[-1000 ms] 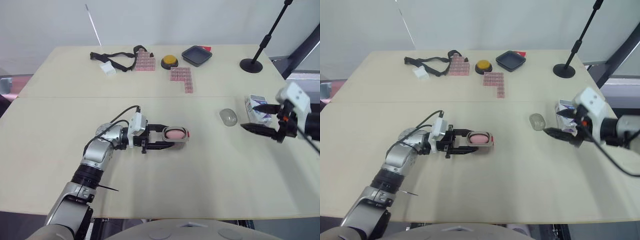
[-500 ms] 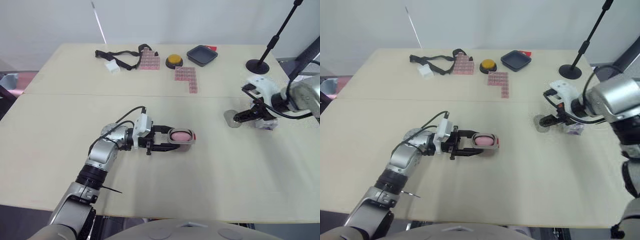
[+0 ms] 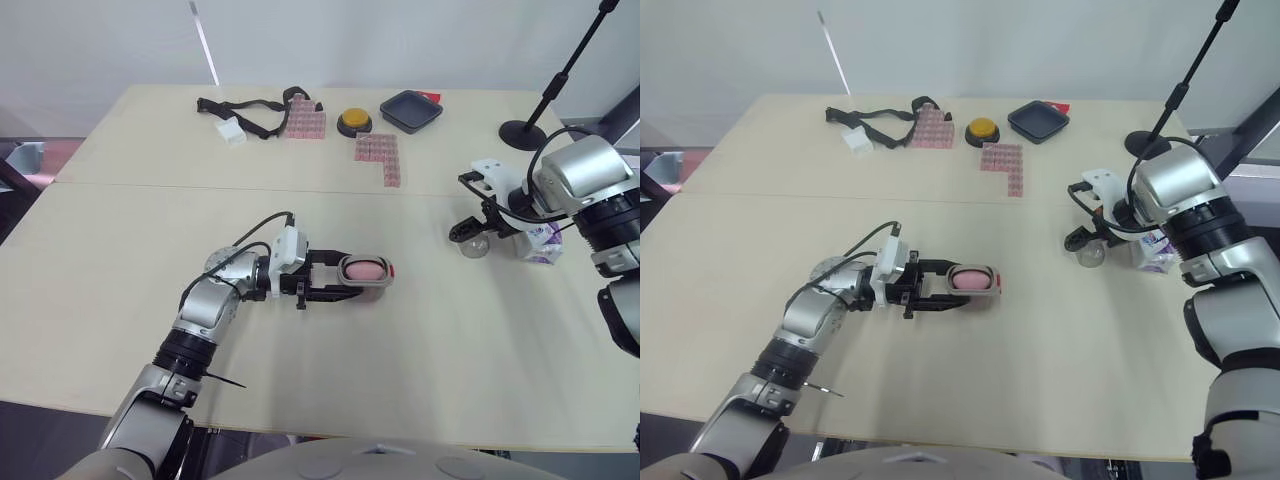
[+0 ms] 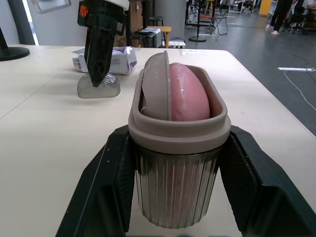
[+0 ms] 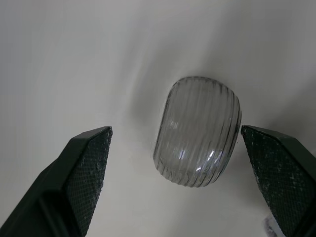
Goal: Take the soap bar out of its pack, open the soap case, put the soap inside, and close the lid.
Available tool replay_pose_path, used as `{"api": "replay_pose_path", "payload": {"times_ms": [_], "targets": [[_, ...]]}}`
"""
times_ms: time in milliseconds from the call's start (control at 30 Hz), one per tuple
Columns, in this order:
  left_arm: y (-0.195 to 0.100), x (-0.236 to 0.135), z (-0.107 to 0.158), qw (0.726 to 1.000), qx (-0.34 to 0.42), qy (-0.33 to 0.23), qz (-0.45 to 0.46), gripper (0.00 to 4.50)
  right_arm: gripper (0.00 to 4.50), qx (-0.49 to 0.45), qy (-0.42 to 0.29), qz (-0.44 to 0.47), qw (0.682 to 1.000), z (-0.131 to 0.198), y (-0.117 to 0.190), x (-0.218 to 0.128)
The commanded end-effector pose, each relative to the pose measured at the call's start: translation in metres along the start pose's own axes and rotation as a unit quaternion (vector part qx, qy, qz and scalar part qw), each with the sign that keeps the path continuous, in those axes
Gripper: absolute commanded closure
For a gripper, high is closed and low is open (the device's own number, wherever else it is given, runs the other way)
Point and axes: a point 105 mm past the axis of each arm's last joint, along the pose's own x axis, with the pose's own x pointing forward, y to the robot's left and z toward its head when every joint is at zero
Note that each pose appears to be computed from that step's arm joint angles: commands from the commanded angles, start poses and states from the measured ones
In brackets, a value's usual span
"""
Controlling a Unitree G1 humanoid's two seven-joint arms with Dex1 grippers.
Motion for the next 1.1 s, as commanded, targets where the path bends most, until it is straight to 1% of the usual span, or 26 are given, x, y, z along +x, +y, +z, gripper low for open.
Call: {"api": "replay_pose_path", "payload": {"times_ms": [33, 400, 533, 667, 700, 800, 867, 933, 1033, 1100], "targets": [[0.001, 0.002, 0.012, 1.0, 0.022, -0.011, -0.002, 2.57, 0.02, -0.007, -0.019, -0.014, 1.0, 0.01, -0.005, -0.011], [0.001, 0.003, 0.013, 1.0, 0.019, -0.01, -0.002, 2.57, 0.02, 0.026, -0.002, -0.004, 1.0, 0.001, -0.005, -0.001], [0.001, 0.003, 0.013, 1.0, 0.018, -0.01, -0.002, 2.57, 1.13, 0.029, 0.006, -0.009, 1.0, -0.003, -0.007, 0.001], [-0.001, 0.005, 0.012, 1.0, 0.016, -0.009, -0.002, 2.57, 2.47, 0.029, 0.007, -0.014, 0.999, -0.005, -0.01, 0.003], [-0.001, 0.005, 0.012, 1.0, 0.016, -0.009, -0.002, 2.57, 2.58, 0.028, 0.007, -0.016, 0.999, -0.005, -0.01, 0.002], [-0.002, 0.005, 0.012, 1.0, 0.015, -0.008, -0.002, 2.57, 2.58, 0.017, 0.002, -0.016, 1.0, -0.004, -0.01, 0.0], [-0.001, 0.005, 0.011, 1.0, 0.015, -0.006, -0.002, 2.57, 2.58, -0.022, -0.022, 0.002, 1.0, 0.004, -0.002, -0.005], [0.0, 0.005, 0.011, 1.0, 0.016, -0.005, -0.001, 2.57, 2.58, -0.104, -0.066, 0.029, 0.992, 0.016, 0.011, -0.014], [0.001, 0.005, 0.01, 1.0, 0.017, -0.003, -0.001, 2.57, 2.58, -0.249, -0.114, 0.089, 0.958, 0.027, 0.04, -0.034], [0.001, 0.005, 0.01, 1.0, 0.017, -0.003, -0.001, 2.57, 2.58, -0.315, -0.128, 0.123, 0.932, 0.029, 0.056, -0.048]]}}
